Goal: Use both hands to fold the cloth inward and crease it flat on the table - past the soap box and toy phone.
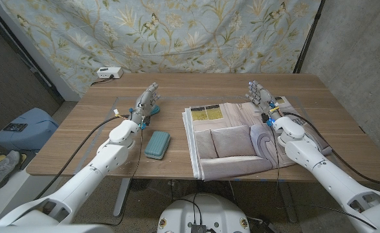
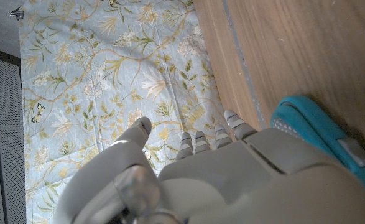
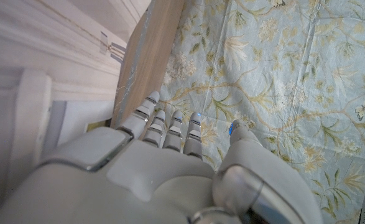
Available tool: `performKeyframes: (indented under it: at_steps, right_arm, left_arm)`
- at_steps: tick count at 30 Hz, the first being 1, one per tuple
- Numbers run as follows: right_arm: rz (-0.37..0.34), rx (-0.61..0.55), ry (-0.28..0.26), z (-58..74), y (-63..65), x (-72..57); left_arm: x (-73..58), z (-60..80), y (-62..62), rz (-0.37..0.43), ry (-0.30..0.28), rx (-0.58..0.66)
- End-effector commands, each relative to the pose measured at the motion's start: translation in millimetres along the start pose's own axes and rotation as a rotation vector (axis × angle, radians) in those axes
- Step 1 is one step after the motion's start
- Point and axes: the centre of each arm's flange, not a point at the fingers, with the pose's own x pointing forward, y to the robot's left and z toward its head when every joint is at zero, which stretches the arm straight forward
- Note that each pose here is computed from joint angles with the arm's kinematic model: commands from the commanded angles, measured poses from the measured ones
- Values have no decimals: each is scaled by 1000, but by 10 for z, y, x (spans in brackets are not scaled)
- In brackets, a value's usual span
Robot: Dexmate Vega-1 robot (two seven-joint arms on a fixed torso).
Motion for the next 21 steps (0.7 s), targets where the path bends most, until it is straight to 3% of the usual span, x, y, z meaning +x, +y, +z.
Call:
performKeyframes:
  at_steps: [1,21]
  right_arm:
    - [9,-32,1,67,24,5]
    - [25,-92,-4,192,113,-4]
  left_arm:
    - [-73,35,-40,-20,14,1]
    - [-264,222,-124,-91,18,27]
